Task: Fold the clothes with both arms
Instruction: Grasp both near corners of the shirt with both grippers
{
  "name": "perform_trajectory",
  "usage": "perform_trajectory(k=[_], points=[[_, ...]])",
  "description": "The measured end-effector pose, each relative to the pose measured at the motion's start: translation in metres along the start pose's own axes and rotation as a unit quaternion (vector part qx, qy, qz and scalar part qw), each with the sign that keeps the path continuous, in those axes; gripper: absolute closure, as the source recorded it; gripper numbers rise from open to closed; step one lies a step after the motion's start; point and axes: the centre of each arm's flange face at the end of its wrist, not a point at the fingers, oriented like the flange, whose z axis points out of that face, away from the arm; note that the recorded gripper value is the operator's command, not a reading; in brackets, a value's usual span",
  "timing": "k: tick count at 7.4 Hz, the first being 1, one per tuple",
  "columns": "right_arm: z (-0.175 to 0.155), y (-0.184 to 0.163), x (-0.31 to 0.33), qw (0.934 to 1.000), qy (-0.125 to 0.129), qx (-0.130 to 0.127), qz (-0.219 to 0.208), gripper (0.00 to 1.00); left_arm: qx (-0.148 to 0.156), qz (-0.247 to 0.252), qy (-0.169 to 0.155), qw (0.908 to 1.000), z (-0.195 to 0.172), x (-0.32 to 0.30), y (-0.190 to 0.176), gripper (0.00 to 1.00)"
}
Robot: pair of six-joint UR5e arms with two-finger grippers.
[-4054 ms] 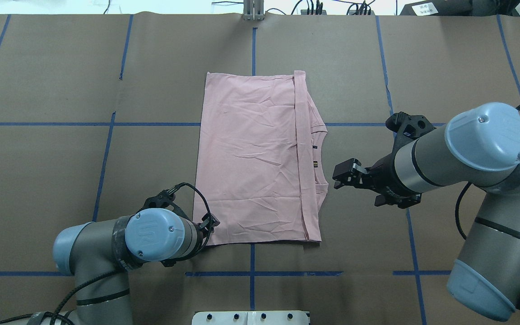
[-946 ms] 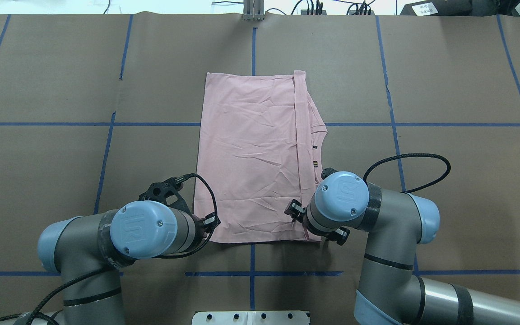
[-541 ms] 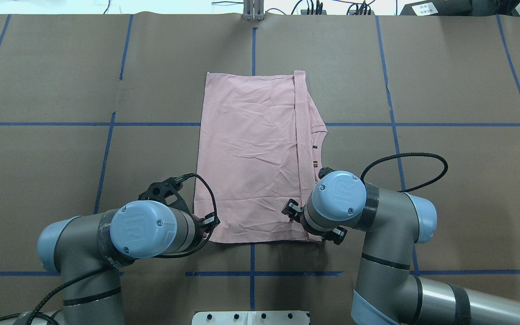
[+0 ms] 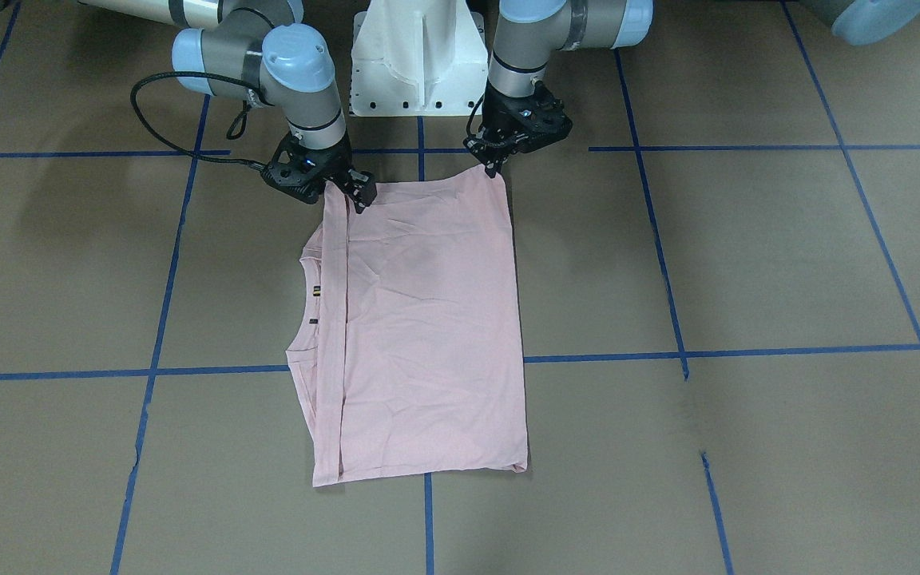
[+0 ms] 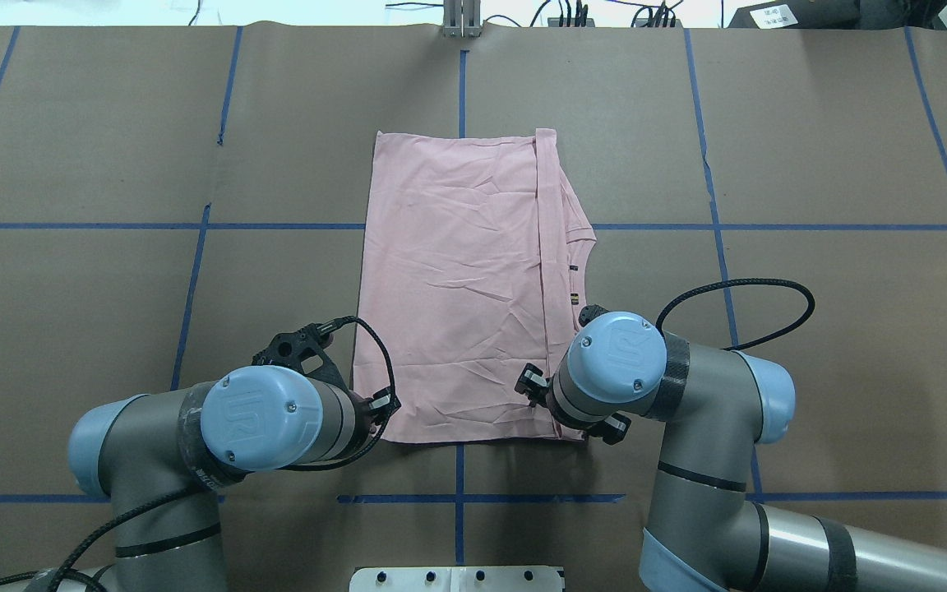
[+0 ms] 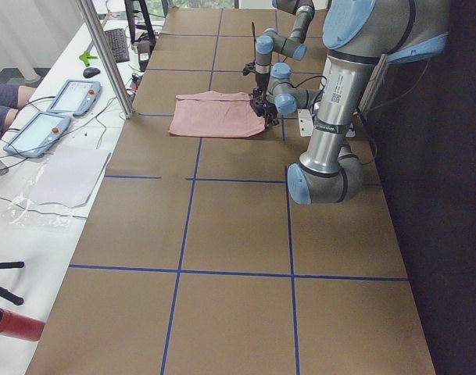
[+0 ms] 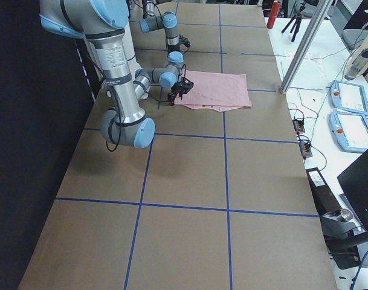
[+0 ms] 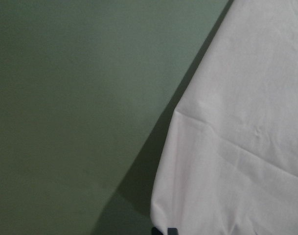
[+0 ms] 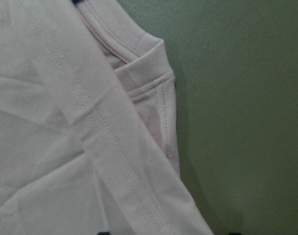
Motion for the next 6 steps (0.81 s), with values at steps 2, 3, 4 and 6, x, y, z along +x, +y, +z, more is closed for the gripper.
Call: perform_trajectory(k=[2,3,4,6], points=[[-0.0002,-0.0001,0.0,1.0,0.0,-0.001,-0.002,0.79,0.0,0.0,0.0,1.0,0.0005,-0.0001,0.0,1.0],[-0.0009,0.0001,-0.0004,1.0,-0.001,-0.001,-0.003,0.85,0.0,0.0,-0.001,1.0,0.0013,-0.0003,-0.0002,1.0],[-0.001,0.0002,-0.0003,1.0,-0.001,-0.002,-0.004,0.96,0.001,0.0,-0.002,1.0,0.0023,-0.0005,-0.0004,1.0],[-0.0015,0.0004,-0.0002,1.0,-0.001,-0.003,-0.005,1.0,0.001,0.0,-0.003,1.0,0.0034,-0.0008,-0.0003,1.0]])
